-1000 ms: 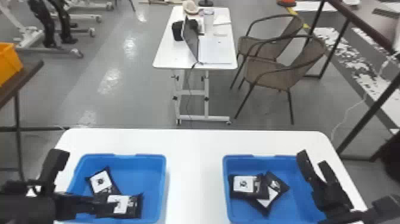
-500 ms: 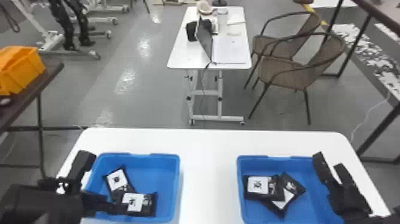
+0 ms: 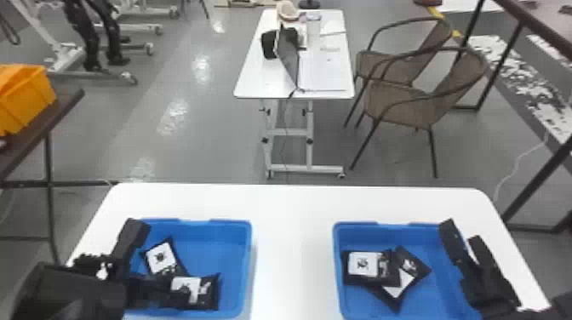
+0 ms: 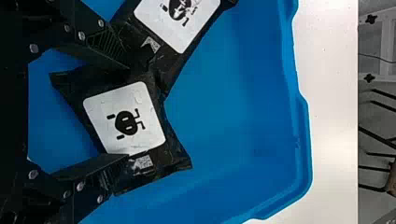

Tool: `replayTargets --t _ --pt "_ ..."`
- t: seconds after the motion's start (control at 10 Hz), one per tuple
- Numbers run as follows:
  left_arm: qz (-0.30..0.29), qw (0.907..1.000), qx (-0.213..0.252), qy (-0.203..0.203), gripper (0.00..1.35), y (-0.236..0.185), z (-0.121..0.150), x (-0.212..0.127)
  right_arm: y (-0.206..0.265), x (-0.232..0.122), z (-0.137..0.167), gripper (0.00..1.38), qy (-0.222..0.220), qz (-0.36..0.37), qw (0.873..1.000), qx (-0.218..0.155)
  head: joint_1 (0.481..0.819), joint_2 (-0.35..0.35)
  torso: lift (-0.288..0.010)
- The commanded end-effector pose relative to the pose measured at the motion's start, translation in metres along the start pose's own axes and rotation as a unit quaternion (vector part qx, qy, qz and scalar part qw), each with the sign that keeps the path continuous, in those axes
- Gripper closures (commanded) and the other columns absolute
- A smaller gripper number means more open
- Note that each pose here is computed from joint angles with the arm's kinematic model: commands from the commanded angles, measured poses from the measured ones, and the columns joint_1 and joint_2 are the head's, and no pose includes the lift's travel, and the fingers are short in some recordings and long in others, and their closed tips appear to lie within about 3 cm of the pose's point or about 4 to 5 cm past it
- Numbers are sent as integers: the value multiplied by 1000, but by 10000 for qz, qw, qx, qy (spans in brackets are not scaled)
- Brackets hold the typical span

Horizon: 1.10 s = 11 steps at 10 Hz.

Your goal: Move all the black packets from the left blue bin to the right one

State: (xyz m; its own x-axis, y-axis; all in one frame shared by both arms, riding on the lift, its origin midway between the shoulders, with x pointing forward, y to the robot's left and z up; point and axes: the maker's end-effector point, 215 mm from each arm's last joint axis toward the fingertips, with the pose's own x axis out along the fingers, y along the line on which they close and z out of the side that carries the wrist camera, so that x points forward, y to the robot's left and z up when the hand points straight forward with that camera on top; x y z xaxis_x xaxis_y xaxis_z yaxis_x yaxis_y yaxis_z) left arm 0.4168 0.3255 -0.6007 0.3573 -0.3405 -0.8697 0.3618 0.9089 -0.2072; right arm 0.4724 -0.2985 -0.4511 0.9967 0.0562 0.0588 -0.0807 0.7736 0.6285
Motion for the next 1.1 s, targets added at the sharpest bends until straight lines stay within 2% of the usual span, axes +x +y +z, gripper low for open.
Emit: replayTargets --t 0.0,0.1,0.2,0.3,0.4,0.8,1.0 --pt "-100 9999 75 1 598 -1 1 8 1 1 0 113 -7 15 10000 28 695 35 0" --pt "-132 9999 37 -2 621 -2 -1 11 2 2 0 113 -6 35 10000 31 695 34 0" --pt "-141 9999 7 -21 743 -3 -1 11 2 2 0 113 -7 39 10000 48 695 31 0" --pt "-130 9999 -54 -74 963 -2 -1 11 2 2 -1 113 -1 42 10000 50 695 29 0" --pt "-110 9999 -43 -55 1088 -2 -2 12 2 1 -2 113 3 42 10000 69 695 30 0" --pt "-6 9981 474 -387 1128 -5 24 4 3 2 -5 113 8 72 9998 199 695 26 0" --pt "-11 9950 519 -851 1130 -9 47 -17 6 3 -7 113 29 101 9997 220 695 27 0"
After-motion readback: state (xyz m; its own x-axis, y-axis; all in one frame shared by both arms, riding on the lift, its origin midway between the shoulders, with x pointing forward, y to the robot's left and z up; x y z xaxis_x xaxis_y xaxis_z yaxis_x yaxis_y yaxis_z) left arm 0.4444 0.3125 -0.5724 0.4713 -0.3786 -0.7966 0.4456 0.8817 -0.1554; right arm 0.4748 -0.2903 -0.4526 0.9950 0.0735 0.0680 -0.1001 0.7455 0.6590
